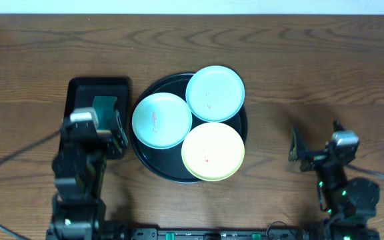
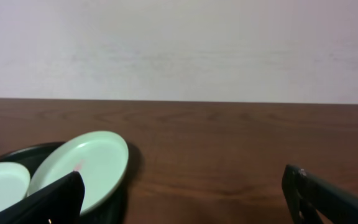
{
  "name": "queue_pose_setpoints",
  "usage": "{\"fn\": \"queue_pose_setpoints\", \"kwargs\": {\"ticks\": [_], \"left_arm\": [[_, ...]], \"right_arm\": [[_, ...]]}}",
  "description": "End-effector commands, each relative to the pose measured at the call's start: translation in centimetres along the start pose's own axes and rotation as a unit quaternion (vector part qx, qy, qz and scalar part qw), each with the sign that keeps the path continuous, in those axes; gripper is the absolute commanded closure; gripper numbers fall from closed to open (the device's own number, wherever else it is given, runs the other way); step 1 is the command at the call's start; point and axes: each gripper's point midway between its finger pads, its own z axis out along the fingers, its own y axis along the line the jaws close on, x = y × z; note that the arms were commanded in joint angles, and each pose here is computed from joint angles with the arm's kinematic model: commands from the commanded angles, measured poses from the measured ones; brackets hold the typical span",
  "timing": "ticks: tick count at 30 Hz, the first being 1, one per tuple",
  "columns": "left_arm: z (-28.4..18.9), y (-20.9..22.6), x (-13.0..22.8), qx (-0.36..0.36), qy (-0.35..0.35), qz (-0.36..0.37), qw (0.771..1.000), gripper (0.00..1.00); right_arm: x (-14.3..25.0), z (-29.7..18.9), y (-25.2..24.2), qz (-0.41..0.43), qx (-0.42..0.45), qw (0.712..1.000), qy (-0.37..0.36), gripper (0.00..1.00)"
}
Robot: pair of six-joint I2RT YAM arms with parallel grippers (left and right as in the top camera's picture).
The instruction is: Clean dirty plates on tray and stack at the side
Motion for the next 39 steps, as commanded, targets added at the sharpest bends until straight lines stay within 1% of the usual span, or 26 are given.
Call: {"fn": "queue_pose_setpoints", "kwargs": {"ticks": [1,5,11,15,17,19,22,24,26,30,36,37,39], "left_arm": [[0.7,-0.8,-3.1,0.011,0.025,0.028,0.999,0.19],[1.7,-2.1,-4.7,0.042,0.081,0.052,0.995,0.19],[3.2,-1.9,-6.7,0.035,0.177,0.044,0.983,0.19],[3.5,-3.2,-7.6,0.091,0.252,0.041,0.963,0.19],[3.7,-3.8,-7.8,0.110,0.276,0.028,0.955,0.19],[4.0,-4.6,-8.0,0.132,0.282,0.020,0.950,0.19],[3.6,-5.5,-7.4,0.156,0.296,0.009,0.942,0.19],[3.4,-5.5,-7.2,0.153,0.303,-0.002,0.941,0.19],[3.3,-5.5,-7.1,0.147,0.307,-0.019,0.940,0.19],[3.3,-5.4,-7.1,0.147,0.308,-0.019,0.940,0.19],[3.4,-5.0,-7.0,0.133,0.310,-0.017,0.941,0.19],[3.6,-4.3,-6.8,0.109,0.315,-0.027,0.942,0.19],[4.2,-1.8,-6.3,0.021,0.323,-0.060,0.944,0.19]], "right_arm": [[-3.0,1.1,0.8,0.007,-0.021,1.000,0.016,0.01],[-4.7,3.1,1.6,0.019,-0.050,0.996,0.066,0.01],[-6.1,6.1,2.9,0.050,-0.098,0.981,0.161,0.01],[-6.2,7.8,3.3,0.081,-0.113,0.959,0.248,0.01],[-6.2,8.4,3.2,0.093,-0.110,0.946,0.289,0.01],[-6.1,8.8,3.1,0.100,-0.109,0.935,0.323,0.01],[-6.2,9.9,2.9,0.105,-0.107,0.929,0.337,0.01],[-5.9,10.4,2.8,0.106,-0.107,0.929,0.339,0.01],[-5.7,10.6,3.3,0.129,-0.115,0.923,0.345,0.01],[-5.8,11.1,4.4,0.148,-0.147,0.917,0.340,0.01],[-3.7,12.4,6.9,0.174,-0.140,0.899,0.376,0.12],[-3.2,12.7,7.5,0.179,-0.138,0.895,0.384,0.15],[-2.2,13.5,9.3,0.189,-0.142,0.885,0.401,0.21]]}}
